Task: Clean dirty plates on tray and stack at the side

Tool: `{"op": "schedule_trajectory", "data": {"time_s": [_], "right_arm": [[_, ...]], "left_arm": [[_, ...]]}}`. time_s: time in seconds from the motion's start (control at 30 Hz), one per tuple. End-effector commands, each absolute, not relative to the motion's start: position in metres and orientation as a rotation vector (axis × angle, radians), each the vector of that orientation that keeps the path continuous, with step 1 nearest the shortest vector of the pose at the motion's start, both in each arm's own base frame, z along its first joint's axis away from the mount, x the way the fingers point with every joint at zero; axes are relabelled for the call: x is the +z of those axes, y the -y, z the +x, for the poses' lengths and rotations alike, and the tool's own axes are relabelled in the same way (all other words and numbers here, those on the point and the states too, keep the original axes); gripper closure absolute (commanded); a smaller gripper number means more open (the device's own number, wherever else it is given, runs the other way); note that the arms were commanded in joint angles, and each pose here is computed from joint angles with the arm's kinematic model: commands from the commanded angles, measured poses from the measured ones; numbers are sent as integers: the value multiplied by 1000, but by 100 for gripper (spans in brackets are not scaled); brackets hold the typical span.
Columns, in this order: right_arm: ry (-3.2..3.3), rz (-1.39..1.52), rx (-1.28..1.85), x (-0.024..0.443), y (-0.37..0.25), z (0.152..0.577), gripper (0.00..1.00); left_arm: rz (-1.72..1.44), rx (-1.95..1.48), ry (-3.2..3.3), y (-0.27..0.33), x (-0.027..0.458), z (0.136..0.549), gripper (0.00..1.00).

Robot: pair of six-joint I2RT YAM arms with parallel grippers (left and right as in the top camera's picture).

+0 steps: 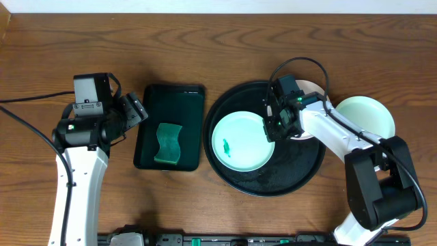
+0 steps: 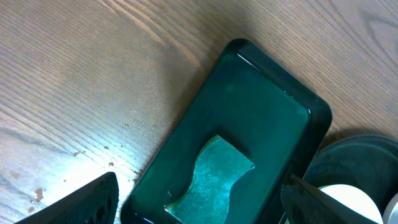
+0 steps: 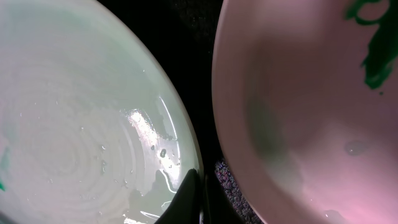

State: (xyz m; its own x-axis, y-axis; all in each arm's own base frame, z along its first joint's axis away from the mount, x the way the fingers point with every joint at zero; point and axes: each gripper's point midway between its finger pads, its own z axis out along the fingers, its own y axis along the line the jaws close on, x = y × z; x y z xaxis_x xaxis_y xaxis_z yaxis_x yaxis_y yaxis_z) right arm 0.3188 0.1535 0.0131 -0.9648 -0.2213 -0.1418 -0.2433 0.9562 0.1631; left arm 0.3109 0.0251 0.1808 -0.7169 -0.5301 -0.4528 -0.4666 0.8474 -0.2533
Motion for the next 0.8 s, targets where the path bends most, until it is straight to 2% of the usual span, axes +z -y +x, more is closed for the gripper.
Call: {"op": "schedule_trajectory", "data": {"time_s": [0.0,0.77], "right_arm": [[-3001,-354,253,9,-153,315,99],[-3051,-261,173,13,-140,312,99]], "left_arm": [[-729,-157,-2487,-27,186,313,16],[-729,-157,-2487,-27,186,313,16]]}}
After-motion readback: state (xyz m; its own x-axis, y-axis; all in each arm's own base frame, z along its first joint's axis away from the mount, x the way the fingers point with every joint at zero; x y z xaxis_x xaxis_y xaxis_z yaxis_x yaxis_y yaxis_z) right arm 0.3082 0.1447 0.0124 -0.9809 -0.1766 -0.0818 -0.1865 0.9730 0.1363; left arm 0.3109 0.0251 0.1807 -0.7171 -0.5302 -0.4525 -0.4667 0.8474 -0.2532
